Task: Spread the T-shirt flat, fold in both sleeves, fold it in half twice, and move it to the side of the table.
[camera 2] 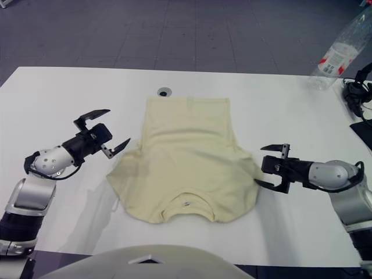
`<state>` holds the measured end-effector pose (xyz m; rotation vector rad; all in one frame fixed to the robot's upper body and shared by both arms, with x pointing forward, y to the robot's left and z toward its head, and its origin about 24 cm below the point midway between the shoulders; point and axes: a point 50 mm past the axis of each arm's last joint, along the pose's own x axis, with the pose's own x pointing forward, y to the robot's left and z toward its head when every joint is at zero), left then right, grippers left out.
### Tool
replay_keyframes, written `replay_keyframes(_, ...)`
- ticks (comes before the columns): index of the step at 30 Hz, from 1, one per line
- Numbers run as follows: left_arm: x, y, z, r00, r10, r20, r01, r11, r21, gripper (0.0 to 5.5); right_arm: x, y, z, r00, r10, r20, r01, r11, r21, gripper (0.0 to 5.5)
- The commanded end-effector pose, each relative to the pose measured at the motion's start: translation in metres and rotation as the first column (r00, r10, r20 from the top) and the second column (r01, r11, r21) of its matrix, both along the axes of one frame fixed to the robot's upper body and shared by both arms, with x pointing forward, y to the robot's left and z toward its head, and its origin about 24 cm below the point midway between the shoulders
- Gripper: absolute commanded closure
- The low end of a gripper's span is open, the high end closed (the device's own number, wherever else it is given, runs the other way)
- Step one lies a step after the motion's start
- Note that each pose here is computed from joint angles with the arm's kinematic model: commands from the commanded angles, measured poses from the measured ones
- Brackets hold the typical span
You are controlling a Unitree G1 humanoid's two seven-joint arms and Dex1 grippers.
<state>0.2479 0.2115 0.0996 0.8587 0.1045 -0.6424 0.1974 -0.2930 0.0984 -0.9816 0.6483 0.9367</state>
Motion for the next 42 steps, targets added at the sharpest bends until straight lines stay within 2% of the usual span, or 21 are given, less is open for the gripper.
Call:
replay_keyframes(1, -0.003, 0.003, 0.000, 1.000, -0.016, -0.011, 0.016, 0.999, 0.049, 0.10, -0.010, 0.010, 0.020, 0.999, 0.005, -0.037, -0.003, 0.998, 0.058, 0.11)
replay_keyframes(5, -0.005, 0.003, -0.001, 1.000, -0.024, -0.019, 0.025, 0.998, 0.061, 0.10, -0.002, 0.020, 0.039, 0.998, -0.007, 0.068, 0.000, 0.994, 0.106, 0.11)
replay_keyframes(11, -0.010, 0.005, -0.002, 0.997, -0.054, -0.058, 0.059, 0.993, 0.098, 0.10, 0.008, 0.017, 0.051, 0.984, -0.055, 0.170, 0.036, 0.993, 0.112, 0.11)
replay_keyframes(16, -0.017, 0.017, -0.004, 0.988, -0.090, -0.126, 0.109, 0.981, 0.158, 0.10, 0.016, 0.020, 0.059, 0.959, -0.081, 0.270, 0.040, 0.987, 0.155, 0.11)
replay_keyframes(22, -0.031, 0.045, 0.003, 0.973, -0.101, -0.210, 0.152, 0.958, 0.242, 0.10, 0.048, 0.040, 0.052, 0.865, -0.277, 0.419, 0.100, 0.913, 0.396, 0.11)
replay_keyframes(27, -0.044, 0.057, -0.002, 0.936, -0.156, -0.316, 0.262, 0.908, 0.327, 0.10, 0.052, 0.059, 0.015, 0.829, -0.443, 0.341, 0.203, 0.806, 0.556, 0.11)
replay_keyframes(32, -0.053, 0.041, -0.019, 0.882, -0.242, -0.405, 0.383, 0.869, 0.313, 0.10, 0.048, 0.059, -0.016, 0.774, -0.590, 0.230, 0.305, 0.666, 0.680, 0.11)
replay_keyframes(37, -0.054, 0.041, -0.030, 0.865, -0.239, -0.442, 0.402, 0.856, 0.324, 0.10, 0.050, 0.057, -0.021, 0.749, -0.635, 0.191, 0.318, 0.597, 0.736, 0.11)
replay_keyframes(42, -0.057, 0.033, -0.036, 0.835, -0.283, -0.471, 0.444, 0.853, 0.275, 0.10, 0.050, 0.058, -0.021, 0.744, -0.639, 0.194, 0.314, 0.591, 0.743, 0.11)
